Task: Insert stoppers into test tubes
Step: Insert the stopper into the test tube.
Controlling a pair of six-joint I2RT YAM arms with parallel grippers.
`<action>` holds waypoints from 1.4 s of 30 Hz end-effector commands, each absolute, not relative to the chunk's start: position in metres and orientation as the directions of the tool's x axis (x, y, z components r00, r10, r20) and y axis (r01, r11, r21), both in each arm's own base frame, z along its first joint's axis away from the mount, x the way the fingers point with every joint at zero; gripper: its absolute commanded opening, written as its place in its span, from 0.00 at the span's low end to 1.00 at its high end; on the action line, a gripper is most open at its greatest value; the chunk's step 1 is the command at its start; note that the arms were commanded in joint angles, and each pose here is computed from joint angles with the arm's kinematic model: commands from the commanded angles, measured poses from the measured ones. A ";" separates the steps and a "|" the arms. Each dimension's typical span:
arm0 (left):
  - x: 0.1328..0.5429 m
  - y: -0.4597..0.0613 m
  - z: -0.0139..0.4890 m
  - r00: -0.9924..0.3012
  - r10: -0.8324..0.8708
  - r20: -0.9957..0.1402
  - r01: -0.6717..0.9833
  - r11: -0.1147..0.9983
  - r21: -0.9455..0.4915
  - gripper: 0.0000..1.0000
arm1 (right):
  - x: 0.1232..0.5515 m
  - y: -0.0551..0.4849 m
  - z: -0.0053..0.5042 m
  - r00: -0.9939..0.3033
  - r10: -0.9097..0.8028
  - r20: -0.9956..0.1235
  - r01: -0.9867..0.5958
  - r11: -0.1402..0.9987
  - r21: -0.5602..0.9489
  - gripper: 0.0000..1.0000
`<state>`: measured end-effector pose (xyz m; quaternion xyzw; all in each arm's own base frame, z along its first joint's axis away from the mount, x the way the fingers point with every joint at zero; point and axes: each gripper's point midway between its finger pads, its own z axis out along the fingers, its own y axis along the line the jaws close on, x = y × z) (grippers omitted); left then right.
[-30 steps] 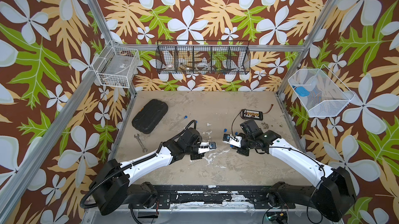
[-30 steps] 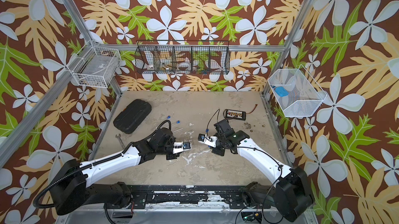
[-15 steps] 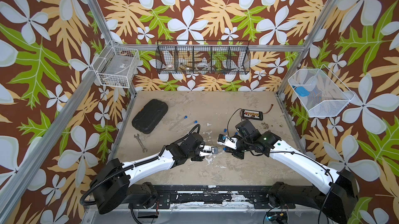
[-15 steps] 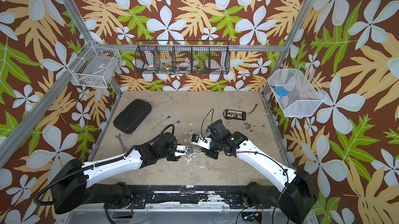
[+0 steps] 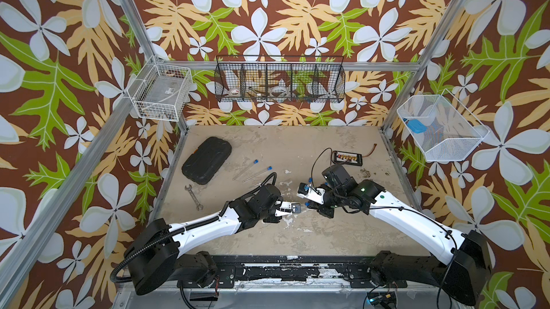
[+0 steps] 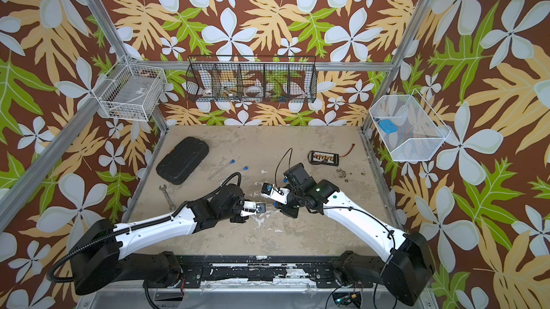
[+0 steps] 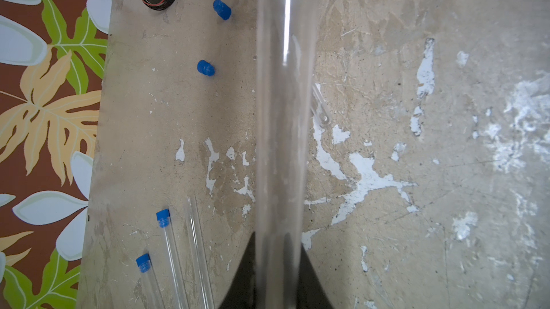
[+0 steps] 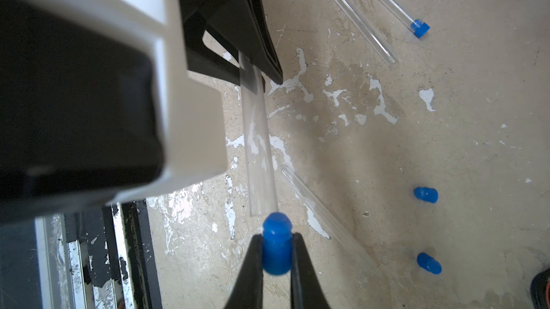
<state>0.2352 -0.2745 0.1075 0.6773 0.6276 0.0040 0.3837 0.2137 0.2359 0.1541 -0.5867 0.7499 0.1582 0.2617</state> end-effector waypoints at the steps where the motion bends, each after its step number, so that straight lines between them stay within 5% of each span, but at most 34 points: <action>1: 0.235 -0.281 0.115 0.232 0.833 -0.503 0.842 0.087 0.532 0.00 | 0.212 0.240 0.156 -0.179 -0.787 -0.590 -0.964 0.260 -0.053 0.02; 33: 0.239 -0.283 0.122 0.202 0.834 -0.514 0.838 0.125 0.531 0.00 | 0.214 0.243 0.151 -0.201 -0.787 -0.583 -0.962 0.270 -0.033 0.02; 42: 0.215 -0.295 0.130 0.379 0.822 -0.425 0.767 -0.023 0.641 0.00 | 0.216 0.263 0.160 -0.157 -0.778 -0.608 -0.979 0.203 -0.007 0.02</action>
